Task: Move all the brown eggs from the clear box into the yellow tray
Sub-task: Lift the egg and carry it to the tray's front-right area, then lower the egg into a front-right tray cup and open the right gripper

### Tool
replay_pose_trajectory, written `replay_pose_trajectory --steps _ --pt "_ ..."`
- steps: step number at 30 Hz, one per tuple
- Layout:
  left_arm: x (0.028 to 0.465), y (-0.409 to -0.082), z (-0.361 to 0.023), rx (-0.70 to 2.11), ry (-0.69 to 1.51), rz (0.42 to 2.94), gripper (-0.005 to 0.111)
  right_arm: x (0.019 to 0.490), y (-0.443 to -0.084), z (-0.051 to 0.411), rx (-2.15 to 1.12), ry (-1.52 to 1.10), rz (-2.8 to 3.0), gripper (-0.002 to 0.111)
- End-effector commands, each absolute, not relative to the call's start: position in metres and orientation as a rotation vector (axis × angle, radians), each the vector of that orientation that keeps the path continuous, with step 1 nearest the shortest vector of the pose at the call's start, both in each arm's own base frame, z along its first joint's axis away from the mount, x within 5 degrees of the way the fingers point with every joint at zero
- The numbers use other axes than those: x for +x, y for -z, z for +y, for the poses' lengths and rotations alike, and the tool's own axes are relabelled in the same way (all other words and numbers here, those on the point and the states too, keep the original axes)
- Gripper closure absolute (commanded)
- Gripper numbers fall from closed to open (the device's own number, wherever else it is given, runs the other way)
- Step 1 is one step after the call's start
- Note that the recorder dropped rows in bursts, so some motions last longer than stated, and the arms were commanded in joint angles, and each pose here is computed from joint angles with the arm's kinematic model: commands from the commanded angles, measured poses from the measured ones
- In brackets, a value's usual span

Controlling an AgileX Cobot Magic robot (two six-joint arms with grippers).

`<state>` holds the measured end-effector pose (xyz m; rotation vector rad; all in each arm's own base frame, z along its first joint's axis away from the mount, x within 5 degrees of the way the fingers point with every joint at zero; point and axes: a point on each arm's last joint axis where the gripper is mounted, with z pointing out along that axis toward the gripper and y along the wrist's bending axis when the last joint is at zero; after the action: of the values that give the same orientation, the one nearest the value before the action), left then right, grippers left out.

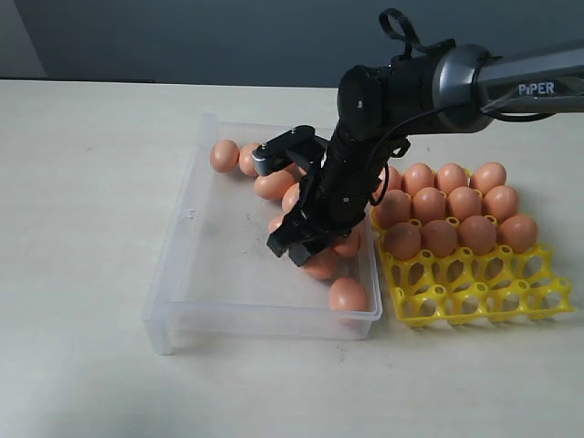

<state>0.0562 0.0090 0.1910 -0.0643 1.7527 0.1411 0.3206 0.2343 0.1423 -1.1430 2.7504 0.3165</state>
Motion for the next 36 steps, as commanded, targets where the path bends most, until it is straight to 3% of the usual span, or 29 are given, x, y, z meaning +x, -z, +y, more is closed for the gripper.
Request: replay_pose_trajectory --steps 1,11,19,26,36 --pt "0.057 -0.190 0.009 -0.064 -0.137 1.746 0.095 0.325 -0.145 0.237 -1.051 -0.344 2.726 0.108" --pt "0.057 -0.190 0.009 -0.064 -0.137 1.746 0.095 0.315 -0.185 0.228 -0.829 -0.414 2.518 0.108" --pt "0.057 -0.190 0.009 -0.064 -0.137 1.746 0.095 0.281 -0.202 0.192 -0.501 -0.427 2.334 0.108" --pt "0.057 -0.190 0.009 -0.064 -0.137 1.746 0.095 0.224 -0.204 0.143 -0.246 -0.453 2.193 0.108" --pt "0.057 -0.190 0.009 -0.064 -0.137 1.746 0.095 0.187 -0.162 0.105 -0.075 -0.359 2.220 0.108"
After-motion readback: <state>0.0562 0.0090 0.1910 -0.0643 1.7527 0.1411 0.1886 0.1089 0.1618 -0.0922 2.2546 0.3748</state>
